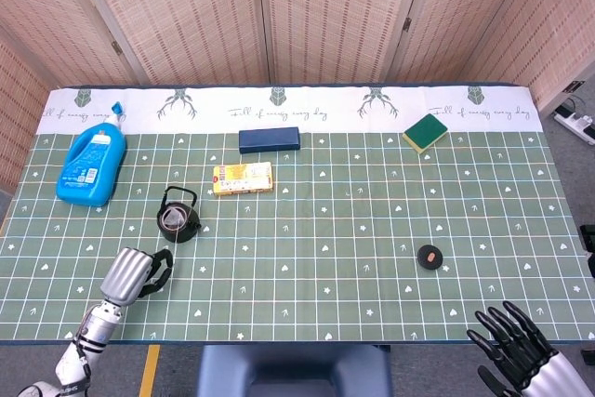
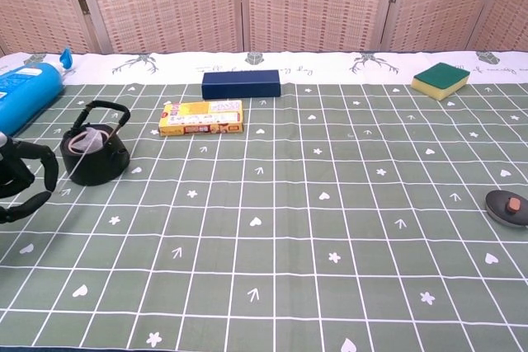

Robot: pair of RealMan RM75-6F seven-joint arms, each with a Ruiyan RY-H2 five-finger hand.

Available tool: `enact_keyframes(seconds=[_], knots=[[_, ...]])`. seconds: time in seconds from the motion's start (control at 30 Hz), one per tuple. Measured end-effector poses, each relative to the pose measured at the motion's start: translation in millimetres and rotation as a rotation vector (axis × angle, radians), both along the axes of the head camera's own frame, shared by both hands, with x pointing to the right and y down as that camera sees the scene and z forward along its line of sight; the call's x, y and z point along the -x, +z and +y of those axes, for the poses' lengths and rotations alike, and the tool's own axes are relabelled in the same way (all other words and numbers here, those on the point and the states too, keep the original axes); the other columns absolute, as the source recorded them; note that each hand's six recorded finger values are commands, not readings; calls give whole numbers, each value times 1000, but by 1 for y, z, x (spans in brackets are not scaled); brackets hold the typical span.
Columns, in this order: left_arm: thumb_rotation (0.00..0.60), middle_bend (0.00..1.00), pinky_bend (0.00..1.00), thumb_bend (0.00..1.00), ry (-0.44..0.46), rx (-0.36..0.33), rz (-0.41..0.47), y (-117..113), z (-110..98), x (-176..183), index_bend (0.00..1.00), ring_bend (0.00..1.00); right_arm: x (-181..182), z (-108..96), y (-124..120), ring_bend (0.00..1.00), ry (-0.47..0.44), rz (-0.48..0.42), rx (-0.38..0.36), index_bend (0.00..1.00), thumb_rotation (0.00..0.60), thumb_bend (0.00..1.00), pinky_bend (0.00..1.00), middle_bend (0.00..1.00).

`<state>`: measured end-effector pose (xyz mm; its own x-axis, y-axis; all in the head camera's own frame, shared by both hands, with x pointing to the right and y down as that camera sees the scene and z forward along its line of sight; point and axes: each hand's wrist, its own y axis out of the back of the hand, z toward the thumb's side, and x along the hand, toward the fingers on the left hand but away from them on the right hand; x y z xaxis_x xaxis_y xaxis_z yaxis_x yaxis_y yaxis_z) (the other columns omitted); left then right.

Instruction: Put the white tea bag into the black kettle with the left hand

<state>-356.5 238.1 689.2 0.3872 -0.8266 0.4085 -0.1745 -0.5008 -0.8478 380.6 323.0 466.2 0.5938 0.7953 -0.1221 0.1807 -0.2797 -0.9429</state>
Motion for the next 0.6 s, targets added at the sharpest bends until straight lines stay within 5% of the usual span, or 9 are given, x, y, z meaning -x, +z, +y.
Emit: enact_keyframes(seconds=[0.1,0.27,0.47,0.6], knots=[[600,1000,1000,543,1,11,-3,1,3,2,628,1000,1,0,0,0,-1,1,0,0,600,423,0,0],[600,1000,1000,514,10,29,-16,1,7,6,401,1000,0,0,0,0,1,2,0,0,600,423,0,0],[600,1000,1000,237,12,46,-39,0,8,10,86,1000,1,0,1,0,0,5,1,0,600,423,0,0],[600,1000,1000,169,1,52,-45,-3,5,12,21,1000,1,0,1,0,0,6,1,0,600,423,0,0]])
